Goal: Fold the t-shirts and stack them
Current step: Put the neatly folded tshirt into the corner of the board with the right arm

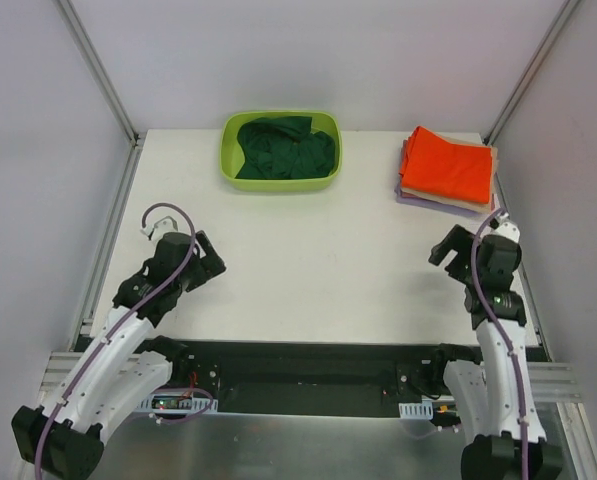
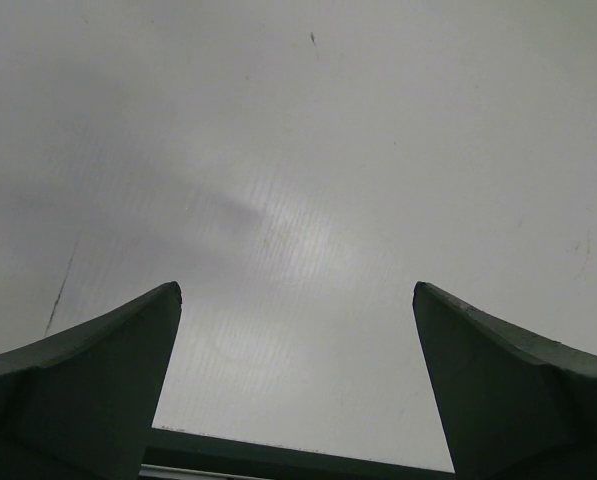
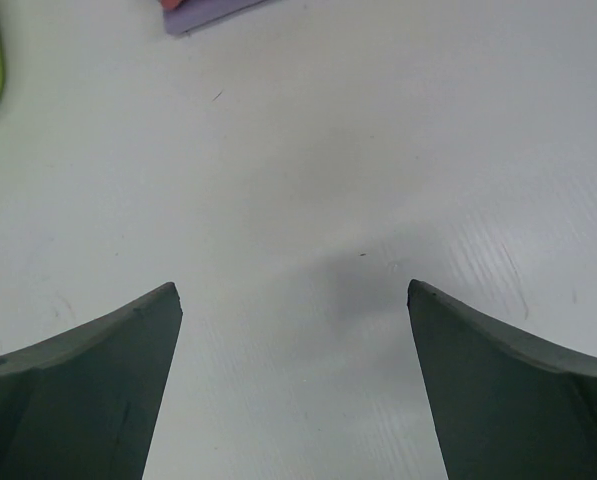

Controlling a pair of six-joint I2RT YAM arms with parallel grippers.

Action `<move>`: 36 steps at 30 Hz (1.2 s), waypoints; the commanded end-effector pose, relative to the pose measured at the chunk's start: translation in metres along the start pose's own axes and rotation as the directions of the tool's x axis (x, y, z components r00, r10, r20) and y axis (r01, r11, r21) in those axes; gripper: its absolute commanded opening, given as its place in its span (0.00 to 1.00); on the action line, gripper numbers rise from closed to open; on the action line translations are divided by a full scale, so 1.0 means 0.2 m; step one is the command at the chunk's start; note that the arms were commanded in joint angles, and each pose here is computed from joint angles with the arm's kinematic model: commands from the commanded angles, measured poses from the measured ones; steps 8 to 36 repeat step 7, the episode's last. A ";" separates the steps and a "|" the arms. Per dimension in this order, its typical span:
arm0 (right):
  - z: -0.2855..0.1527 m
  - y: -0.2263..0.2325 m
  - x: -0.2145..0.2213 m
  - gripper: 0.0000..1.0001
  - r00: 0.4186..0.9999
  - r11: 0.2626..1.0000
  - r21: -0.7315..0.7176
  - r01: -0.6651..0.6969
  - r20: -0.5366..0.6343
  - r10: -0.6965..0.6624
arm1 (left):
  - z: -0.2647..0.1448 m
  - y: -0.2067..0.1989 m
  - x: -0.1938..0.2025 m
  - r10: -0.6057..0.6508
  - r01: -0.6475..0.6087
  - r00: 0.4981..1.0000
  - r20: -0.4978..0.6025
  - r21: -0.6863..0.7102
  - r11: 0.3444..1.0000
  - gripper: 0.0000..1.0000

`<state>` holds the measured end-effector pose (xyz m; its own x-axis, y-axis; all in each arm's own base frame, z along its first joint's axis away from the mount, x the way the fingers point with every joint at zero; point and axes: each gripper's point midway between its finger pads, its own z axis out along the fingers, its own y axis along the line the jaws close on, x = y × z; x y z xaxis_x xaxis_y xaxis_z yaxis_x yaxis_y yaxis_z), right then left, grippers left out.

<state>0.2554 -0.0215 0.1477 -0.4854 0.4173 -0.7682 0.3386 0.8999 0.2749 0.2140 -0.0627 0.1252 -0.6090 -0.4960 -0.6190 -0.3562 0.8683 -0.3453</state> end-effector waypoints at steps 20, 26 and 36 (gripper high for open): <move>-0.10 0.10 -0.03 0.96 0.978 0.983 -0.175 -0.053 0.192 0.086 | -0.03 -0.06 -0.03 -0.008 -0.001 0.997 0.073 0.128 0.992 0.99; -0.10 0.10 -0.03 0.96 0.978 0.983 -0.175 -0.053 0.192 0.086 | -0.03 -0.06 -0.03 -0.008 -0.001 0.997 0.073 0.128 0.992 0.99; -0.10 0.10 -0.03 0.96 0.978 0.983 -0.175 -0.053 0.192 0.086 | -0.03 -0.06 -0.03 -0.008 -0.001 0.997 0.073 0.128 0.992 0.99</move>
